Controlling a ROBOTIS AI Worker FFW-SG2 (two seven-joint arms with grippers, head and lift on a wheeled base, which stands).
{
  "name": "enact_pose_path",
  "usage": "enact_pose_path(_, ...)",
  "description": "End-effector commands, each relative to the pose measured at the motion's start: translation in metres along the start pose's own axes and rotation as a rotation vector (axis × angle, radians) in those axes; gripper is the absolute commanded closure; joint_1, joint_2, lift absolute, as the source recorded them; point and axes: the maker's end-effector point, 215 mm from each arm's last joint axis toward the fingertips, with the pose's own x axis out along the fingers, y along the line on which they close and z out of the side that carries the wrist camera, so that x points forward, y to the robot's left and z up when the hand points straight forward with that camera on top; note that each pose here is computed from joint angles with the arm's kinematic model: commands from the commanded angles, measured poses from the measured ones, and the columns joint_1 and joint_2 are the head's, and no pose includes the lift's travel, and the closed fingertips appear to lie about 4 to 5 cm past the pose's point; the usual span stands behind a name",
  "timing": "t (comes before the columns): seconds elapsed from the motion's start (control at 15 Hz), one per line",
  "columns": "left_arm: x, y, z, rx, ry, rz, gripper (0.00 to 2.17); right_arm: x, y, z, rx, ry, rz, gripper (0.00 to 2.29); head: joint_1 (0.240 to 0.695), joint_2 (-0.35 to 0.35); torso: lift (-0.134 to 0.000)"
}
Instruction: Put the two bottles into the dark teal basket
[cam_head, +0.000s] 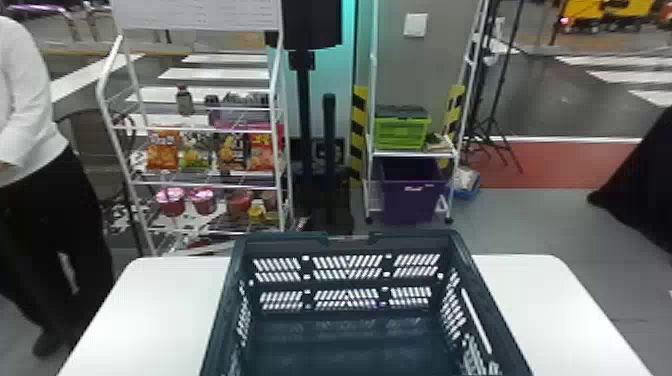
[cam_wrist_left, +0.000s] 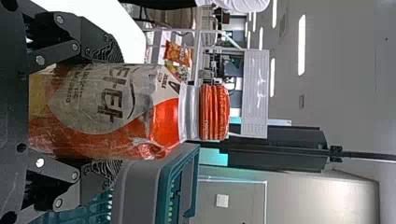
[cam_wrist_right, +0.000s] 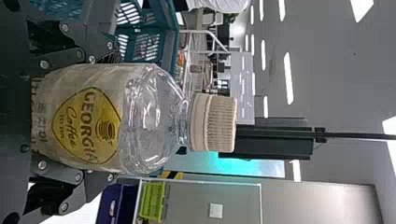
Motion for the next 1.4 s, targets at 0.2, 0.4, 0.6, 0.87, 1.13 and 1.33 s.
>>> enact_pose_path(0.2,-0.006,-0.001,-0.003,0.006,0.011,-0.009,2.15,0.040,-0.010,0.023,0.020,-0.013,-0.020,2.22,0.499,0.000,0.000)
enact_pose_path(0.4,-0.007,-0.005,-0.001,0.006,0.010,-0.020,2.15,0.063,-0.015,0.018,0.011,0.036,-0.031,2.22,0.499,0.000,0.000)
enact_pose_path(0.6,-0.008,-0.008,-0.004,0.010,0.021,-0.029,2.15,0.091,-0.020,0.012,0.003,0.109,-0.027,2.22,0.499,0.000,0.000)
enact_pose_path(0.87,-0.007,-0.013,-0.007,0.008,0.028,-0.039,2.15,0.131,-0.026,0.003,0.013,0.202,-0.045,2.22,0.499,0.000,0.000)
enact_pose_path(1.13,-0.008,-0.012,-0.010,0.011,0.034,-0.039,2.15,0.172,-0.008,-0.014,0.074,0.325,-0.076,2.22,0.499,0.000,0.000)
enact_pose_path(1.33,-0.008,-0.011,-0.013,0.015,0.040,-0.038,2.15,0.217,0.044,-0.009,0.162,0.372,-0.065,2.22,0.499,0.000,0.000)
